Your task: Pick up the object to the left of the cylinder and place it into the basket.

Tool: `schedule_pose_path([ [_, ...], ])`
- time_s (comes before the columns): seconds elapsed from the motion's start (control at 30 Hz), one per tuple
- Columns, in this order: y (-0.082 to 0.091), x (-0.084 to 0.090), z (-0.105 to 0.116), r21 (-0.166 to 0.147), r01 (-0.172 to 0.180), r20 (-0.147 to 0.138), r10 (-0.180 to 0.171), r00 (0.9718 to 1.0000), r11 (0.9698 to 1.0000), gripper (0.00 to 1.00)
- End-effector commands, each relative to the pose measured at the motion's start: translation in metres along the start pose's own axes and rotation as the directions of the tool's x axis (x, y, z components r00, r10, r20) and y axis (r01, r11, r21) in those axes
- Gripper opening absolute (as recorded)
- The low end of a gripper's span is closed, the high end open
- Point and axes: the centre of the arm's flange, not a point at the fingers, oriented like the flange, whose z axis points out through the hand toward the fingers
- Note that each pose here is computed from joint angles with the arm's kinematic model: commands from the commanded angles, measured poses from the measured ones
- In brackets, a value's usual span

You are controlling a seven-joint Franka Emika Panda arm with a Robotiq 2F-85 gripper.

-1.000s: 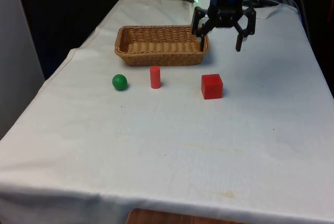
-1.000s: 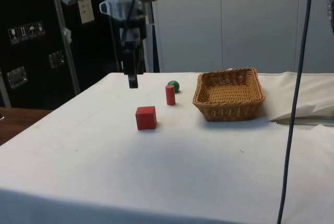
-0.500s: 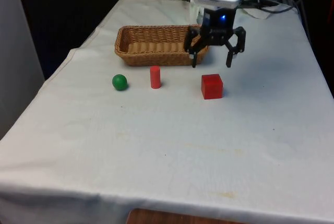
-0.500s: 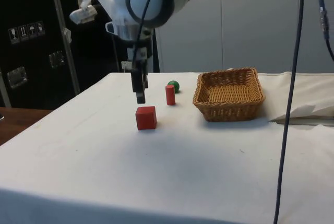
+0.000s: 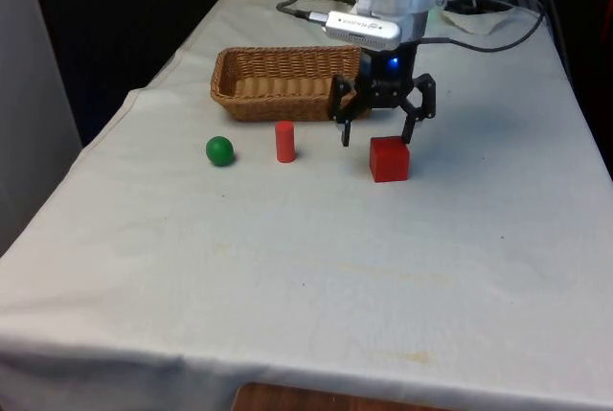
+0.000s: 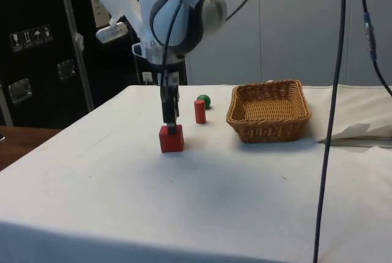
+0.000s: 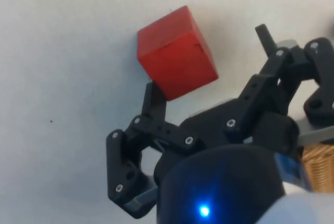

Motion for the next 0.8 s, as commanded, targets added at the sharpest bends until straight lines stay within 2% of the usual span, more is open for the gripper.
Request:
schedule_pose_path([
  [0.0,-0.003,0.001,0.001,0.016,0.001,-0.017,0.000,0.9999,0.9999,1.00],
  [0.17,-0.005,0.000,0.009,0.035,-0.006,-0.024,0.007,0.9997,0.9994,1.00],
  [0.2,-0.002,-0.001,0.008,0.022,-0.008,-0.007,0.008,0.9999,0.9997,1.00],
  [0.23,-0.005,0.000,0.013,0.040,-0.009,-0.025,0.010,0.9996,0.9991,1.00],
  [0.37,-0.010,0.001,0.019,0.050,-0.014,-0.032,0.015,0.9994,0.9986,1.00],
  [0.4,-0.008,-0.001,0.020,0.042,-0.014,-0.017,0.015,0.9997,0.9990,1.00],
  [0.43,-0.009,0.001,0.020,0.051,-0.015,-0.033,0.017,0.9993,0.9986,1.00],
  [0.53,-0.010,0.001,0.022,0.055,-0.018,-0.035,0.020,0.9992,0.9983,1.00],
  [0.73,-0.011,0.000,0.027,0.059,-0.023,-0.030,0.024,0.9993,0.9980,1.00],
  [0.77,-0.010,-0.001,0.026,0.051,-0.022,-0.016,0.023,0.9996,0.9985,1.00],
])
